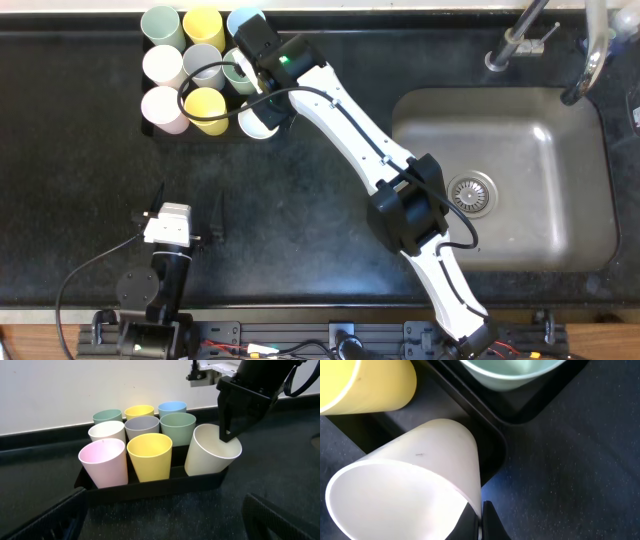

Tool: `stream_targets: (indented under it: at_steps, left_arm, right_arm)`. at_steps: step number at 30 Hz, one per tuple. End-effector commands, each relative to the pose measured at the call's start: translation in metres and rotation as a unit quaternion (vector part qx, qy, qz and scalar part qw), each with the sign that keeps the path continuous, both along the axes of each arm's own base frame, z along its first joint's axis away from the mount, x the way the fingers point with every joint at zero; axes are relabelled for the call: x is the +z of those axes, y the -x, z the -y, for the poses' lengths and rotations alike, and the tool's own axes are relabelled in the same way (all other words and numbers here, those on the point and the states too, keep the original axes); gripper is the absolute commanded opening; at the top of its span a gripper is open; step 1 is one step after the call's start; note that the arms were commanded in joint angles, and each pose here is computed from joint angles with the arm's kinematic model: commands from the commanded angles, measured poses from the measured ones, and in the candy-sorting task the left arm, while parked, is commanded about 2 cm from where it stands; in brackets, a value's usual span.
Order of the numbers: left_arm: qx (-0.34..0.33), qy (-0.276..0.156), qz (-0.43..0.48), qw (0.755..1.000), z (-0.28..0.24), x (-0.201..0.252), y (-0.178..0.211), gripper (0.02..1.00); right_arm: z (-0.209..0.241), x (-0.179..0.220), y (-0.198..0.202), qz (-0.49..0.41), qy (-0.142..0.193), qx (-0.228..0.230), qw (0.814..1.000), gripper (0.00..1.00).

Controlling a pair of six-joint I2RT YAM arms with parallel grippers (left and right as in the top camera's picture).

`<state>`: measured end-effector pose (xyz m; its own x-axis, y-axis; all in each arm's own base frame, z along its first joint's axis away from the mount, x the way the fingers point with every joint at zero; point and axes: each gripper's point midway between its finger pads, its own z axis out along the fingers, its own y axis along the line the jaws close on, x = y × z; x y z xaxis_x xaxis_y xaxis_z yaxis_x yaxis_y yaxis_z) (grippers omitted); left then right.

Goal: Store Cups

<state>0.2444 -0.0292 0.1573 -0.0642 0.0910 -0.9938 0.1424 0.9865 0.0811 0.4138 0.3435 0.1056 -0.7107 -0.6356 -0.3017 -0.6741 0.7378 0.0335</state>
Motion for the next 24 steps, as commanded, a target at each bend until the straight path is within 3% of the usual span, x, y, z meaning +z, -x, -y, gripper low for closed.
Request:
stream_targets:
  at_steps: [1, 8, 11, 12, 19, 24]
  left_arm:
    - [-0.002, -0.009, 0.002, 1.0, 0.0, 0.0, 0.0, 0.998]
    - [-0.002, -0.009, 0.002, 1.0, 0.0, 0.0, 0.0, 0.998]
    - [-0.002, -0.009, 0.002, 1.0, 0.0, 0.0, 0.0, 0.998]
    - [-0.002, -0.009, 0.002, 1.0, 0.0, 0.0, 0.0, 0.998]
    - [-0.002, -0.009, 0.002, 1.0, 0.0, 0.0, 0.0, 0.998]
    - [-0.002, -0.009, 0.002, 1.0, 0.0, 0.0, 0.0, 0.998]
  right_arm:
    - [-0.003, -0.006, 0.001, -0.004, 0.007, 0.01, 1.0, 0.042]
    - [-0.007, -0.006, 0.001, 0.001, 0.003, 0.014, 1.0, 0.053]
    - [-0.01, -0.004, -0.003, 0.008, -0.002, 0.014, 1.0, 0.904]
    - [-0.01, -0.004, -0.003, 0.01, -0.003, 0.014, 1.0, 0.998]
    - [-0.013, 0.001, -0.011, 0.026, -0.01, 0.009, 1.0, 0.996]
    - [-0.009, 0.03, -0.03, 0.076, -0.014, -0.016, 0.997, 0.998]
